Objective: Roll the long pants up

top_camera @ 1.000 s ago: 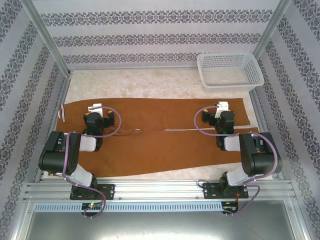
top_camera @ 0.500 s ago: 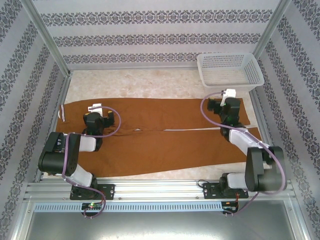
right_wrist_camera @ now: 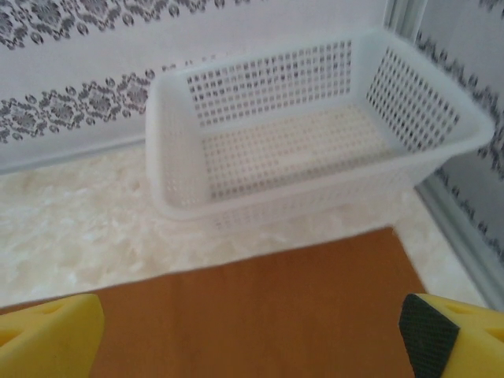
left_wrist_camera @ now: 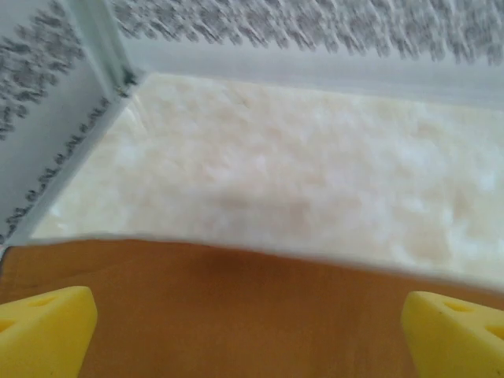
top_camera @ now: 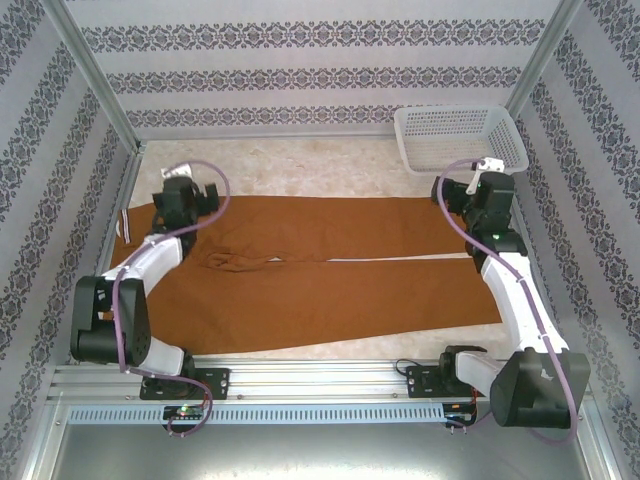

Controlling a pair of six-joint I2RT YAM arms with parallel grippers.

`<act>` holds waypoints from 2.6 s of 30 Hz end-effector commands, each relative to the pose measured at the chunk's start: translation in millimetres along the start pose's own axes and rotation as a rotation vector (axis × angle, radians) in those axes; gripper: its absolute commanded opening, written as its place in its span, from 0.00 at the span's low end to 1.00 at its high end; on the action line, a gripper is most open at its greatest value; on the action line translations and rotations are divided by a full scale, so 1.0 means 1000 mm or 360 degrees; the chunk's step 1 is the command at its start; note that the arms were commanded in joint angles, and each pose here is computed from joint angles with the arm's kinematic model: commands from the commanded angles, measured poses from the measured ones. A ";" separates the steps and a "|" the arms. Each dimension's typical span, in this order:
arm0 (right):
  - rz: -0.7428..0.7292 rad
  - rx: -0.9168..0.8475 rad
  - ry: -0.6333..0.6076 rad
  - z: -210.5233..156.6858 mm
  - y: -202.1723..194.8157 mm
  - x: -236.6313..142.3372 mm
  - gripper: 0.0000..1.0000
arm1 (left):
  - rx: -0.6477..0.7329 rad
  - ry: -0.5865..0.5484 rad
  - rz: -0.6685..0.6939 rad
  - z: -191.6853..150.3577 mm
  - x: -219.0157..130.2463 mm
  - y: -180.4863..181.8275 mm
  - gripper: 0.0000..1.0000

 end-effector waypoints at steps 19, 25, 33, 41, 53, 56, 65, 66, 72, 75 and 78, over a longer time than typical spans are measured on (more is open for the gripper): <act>-0.0031 0.0515 0.0331 -0.055 -0.028 -0.011 0.96 | -0.1681 0.0728 0.1205 -0.133 -0.181 0.194 1.00; -0.0025 0.0571 0.0314 -0.052 -0.031 -0.014 0.97 | -0.1735 0.0682 0.1516 -0.157 -0.201 0.219 1.00; -0.0027 0.0597 0.0352 -0.059 -0.031 -0.013 0.97 | -0.1605 0.0668 0.1926 -0.159 -0.225 0.250 1.00; -0.0092 0.0598 0.0359 -0.065 -0.042 -0.021 0.98 | -0.1778 0.0778 0.1888 -0.180 -0.185 0.268 1.00; -0.0148 0.0657 0.0392 -0.074 -0.050 -0.027 0.97 | -0.1775 0.0945 0.1962 -0.197 -0.179 0.271 1.00; -0.0207 0.0688 0.0450 -0.084 -0.054 -0.031 0.97 | -0.1777 0.0907 0.1979 -0.200 -0.187 0.270 1.00; -0.0548 0.1003 0.0599 -0.133 -0.100 -0.069 0.96 | -0.1713 0.1014 0.2023 -0.219 -0.189 0.271 1.00; -0.0554 0.1025 0.0590 -0.136 -0.101 -0.071 0.96 | -0.1725 0.1003 0.2025 -0.219 -0.190 0.271 1.00; -0.0573 0.1106 0.0640 -0.151 -0.100 -0.072 0.96 | -0.1699 0.1007 0.2047 -0.216 -0.186 0.276 0.93; -0.0622 0.1195 0.0682 -0.163 -0.101 -0.076 0.96 | -0.1704 0.1051 0.2026 -0.220 -0.176 0.277 0.15; -0.0715 0.1337 0.0718 -0.179 -0.103 -0.086 0.94 | -0.1741 0.1051 0.2021 -0.222 -0.170 0.277 0.00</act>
Point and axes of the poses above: each hand's point on the last joint's axis, 136 mm out from that joint toward the fingers, its own x axis out along the fingers, its own y axis along the line the jaws close on, z = x × y, the point moved 1 cm from there along -x, back along the fingers, and after that the axes turned 12 degrees about -x, right-handed, at the moved point
